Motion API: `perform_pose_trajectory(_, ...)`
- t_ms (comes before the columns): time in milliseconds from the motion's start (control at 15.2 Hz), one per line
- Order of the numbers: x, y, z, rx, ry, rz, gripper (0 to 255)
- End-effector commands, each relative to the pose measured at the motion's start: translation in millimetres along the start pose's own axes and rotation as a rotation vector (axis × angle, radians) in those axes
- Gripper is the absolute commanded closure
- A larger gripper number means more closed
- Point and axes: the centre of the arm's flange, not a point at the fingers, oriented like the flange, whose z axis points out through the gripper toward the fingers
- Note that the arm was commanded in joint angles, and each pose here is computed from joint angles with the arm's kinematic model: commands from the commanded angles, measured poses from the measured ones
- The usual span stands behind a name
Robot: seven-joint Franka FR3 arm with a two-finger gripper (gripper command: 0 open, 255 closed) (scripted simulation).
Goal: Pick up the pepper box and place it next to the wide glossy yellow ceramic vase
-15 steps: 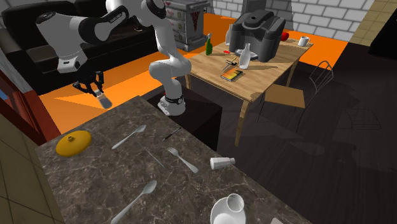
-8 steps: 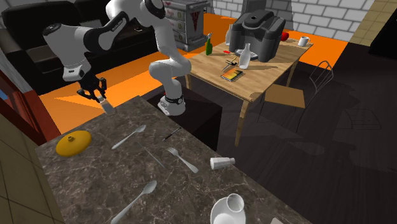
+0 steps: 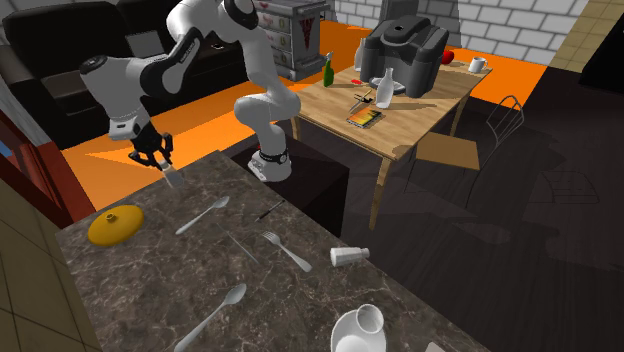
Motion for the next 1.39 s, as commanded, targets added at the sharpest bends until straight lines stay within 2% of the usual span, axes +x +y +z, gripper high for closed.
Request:
perform_pose_trajectory(0, 0.1, 1.7, 10.6, 0.000, 0.000, 0.000, 255)
perform_pose_trajectory(264, -0.3, 3.7, 31.6, 0.000, 0.000, 0.000, 255)
perform_pose_trajectory(792, -0.3, 3.8, 33.0, 0.000, 0.000, 0.000, 255)
perform_pose_trajectory(858, -0.6, 3.9, 33.1, 0.000, 0.000, 0.000, 0)
perform_pose_trajectory(1188, -0.3, 3.8, 33.0, 0.000, 0.000, 0.000, 0)
perform_pose_trajectory(1320, -0.3, 3.8, 6.6, 0.000, 0.000, 0.000, 0)
